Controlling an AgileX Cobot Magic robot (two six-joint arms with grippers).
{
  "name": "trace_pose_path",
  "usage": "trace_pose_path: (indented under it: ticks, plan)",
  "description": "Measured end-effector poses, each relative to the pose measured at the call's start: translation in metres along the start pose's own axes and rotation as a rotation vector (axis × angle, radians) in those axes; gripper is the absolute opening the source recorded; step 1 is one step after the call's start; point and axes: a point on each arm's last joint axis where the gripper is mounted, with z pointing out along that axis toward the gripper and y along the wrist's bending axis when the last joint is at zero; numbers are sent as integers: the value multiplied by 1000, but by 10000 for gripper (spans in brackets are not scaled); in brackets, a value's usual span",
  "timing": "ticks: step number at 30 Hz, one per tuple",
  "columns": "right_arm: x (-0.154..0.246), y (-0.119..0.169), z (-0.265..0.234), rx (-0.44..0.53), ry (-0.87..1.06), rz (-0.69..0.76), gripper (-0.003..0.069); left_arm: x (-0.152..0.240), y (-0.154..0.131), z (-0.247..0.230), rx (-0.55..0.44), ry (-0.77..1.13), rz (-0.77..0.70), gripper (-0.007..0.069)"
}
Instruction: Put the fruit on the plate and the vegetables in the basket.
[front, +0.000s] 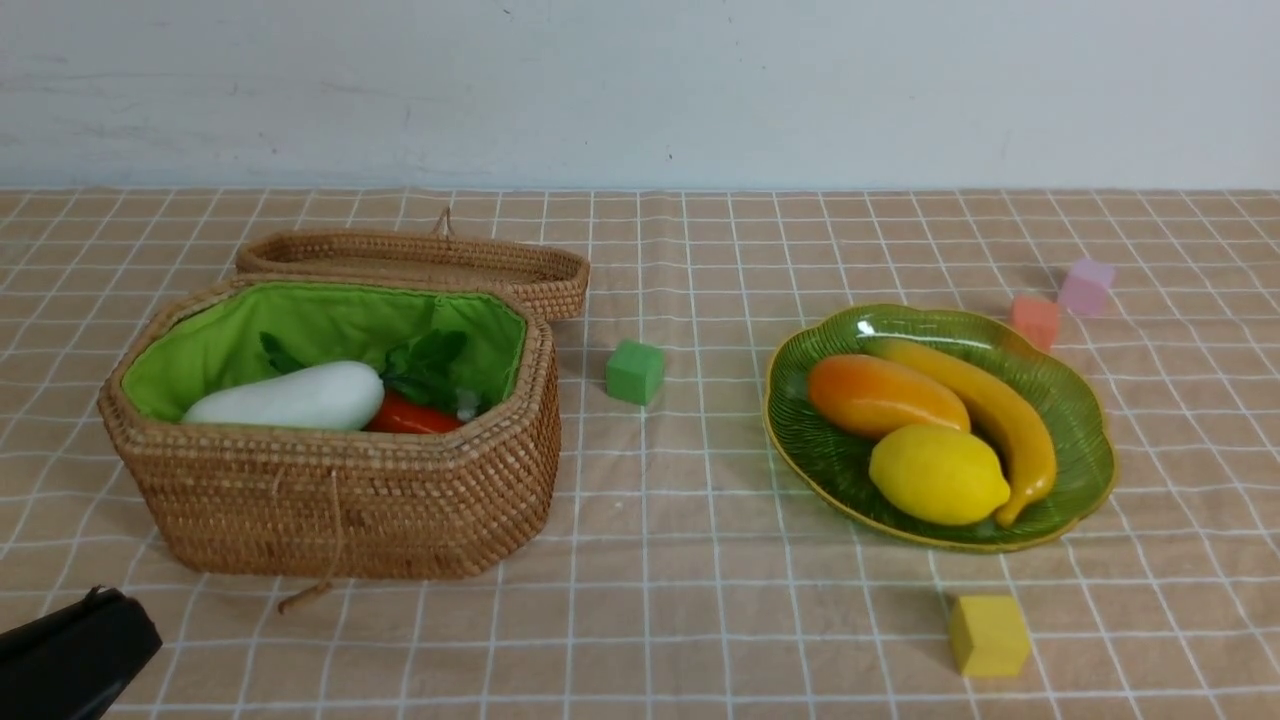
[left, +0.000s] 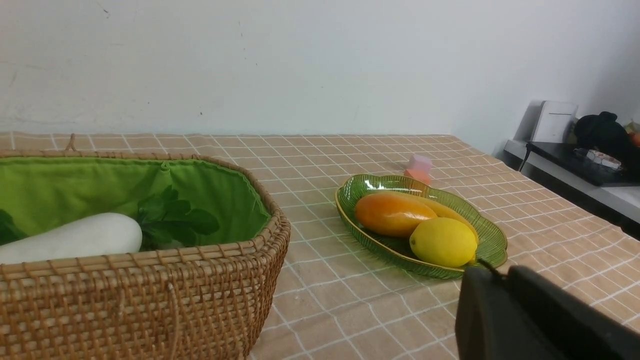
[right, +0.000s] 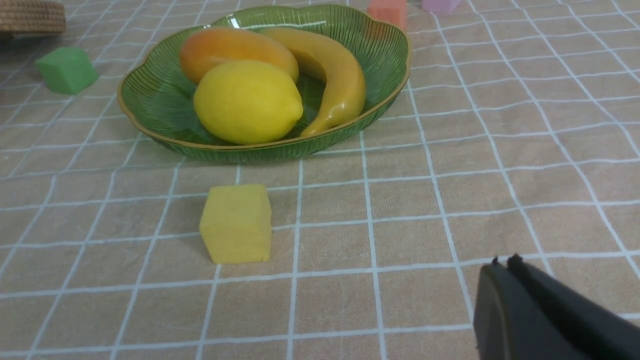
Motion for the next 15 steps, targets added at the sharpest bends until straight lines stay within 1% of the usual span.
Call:
trace_pose_path:
  ticks: [8, 10, 12, 15]
  plan:
    - [0, 0, 0, 0, 0, -1, 3, 0, 0, 0, 0, 0, 0, 50]
    - [0, 0, 0, 0, 0, -1, 3, 1, 0, 0, -3, -1, 19, 53]
    - [0, 0, 0, 0, 0, -1, 3, 2, 2, 0, -18, -3, 54, 54]
    - [0, 0, 0, 0, 0, -1, 5, 1, 4, -1, -59, -15, 62, 53]
